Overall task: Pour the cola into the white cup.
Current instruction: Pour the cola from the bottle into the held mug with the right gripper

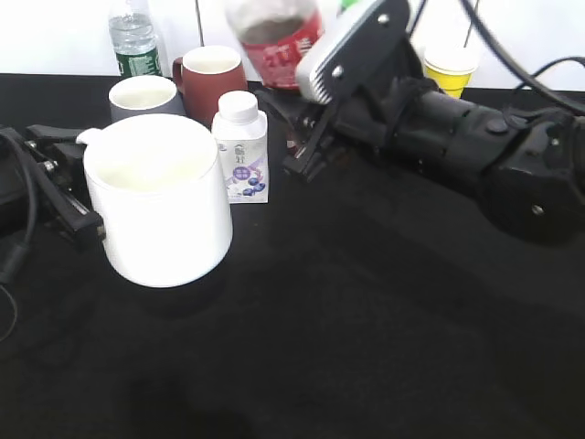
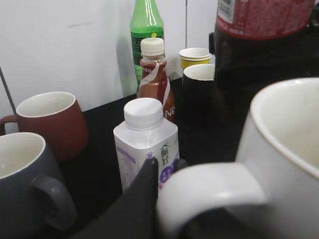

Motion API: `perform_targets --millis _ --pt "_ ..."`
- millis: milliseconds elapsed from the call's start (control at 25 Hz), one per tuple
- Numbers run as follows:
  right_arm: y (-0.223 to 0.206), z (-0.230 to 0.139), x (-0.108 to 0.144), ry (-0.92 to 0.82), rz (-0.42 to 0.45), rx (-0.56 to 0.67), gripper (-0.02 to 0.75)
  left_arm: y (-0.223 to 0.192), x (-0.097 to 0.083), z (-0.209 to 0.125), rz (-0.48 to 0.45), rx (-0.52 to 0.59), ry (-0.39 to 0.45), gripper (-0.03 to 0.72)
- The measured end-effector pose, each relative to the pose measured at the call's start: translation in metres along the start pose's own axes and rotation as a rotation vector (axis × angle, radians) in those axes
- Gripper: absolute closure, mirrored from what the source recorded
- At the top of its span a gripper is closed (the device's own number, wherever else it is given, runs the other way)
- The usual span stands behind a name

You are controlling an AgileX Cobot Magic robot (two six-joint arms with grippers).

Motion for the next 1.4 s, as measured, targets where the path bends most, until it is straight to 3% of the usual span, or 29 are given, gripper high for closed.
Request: perform_targets --millis 240,360,600,1080,1400 --pt "-0.001 0.003 -0.002 0.429 -0.012 -0.013 0.336 0.000 0.004 -0.009 0.020 0.050 0.001 0.633" --pt "0.000 0.000 -0.016 0.631 -0.078 0.030 0.336 0.001 0.007 -0.016 0.036 0.084 0.003 0.633" --pt "0.001 0.006 -0.028 0.865 -0.147 0.036 0.342 0.001 0.009 -0.016 0.046 0.082 0.013 0.633" --pt "0.002 0.016 -0.033 1.124 -0.198 0.027 0.342 0.000 0.009 -0.006 0.047 0.030 0.032 0.633" --pt "0.004 0.019 -0.038 1.178 -0.231 0.033 0.342 0.000 0.009 -0.007 0.049 0.038 0.032 0.633"
Point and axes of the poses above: a point on each arm's last joint axis where the gripper is mounted, y pointing back along that axis away from the gripper, x along the wrist's bending axis when the last joint is at zero, z = x × y, the point moved 10 cm from there along -y, pointing out along that axis toward the gripper, and after that the axes turned 2 degrees about y, right-handed, at the moved point
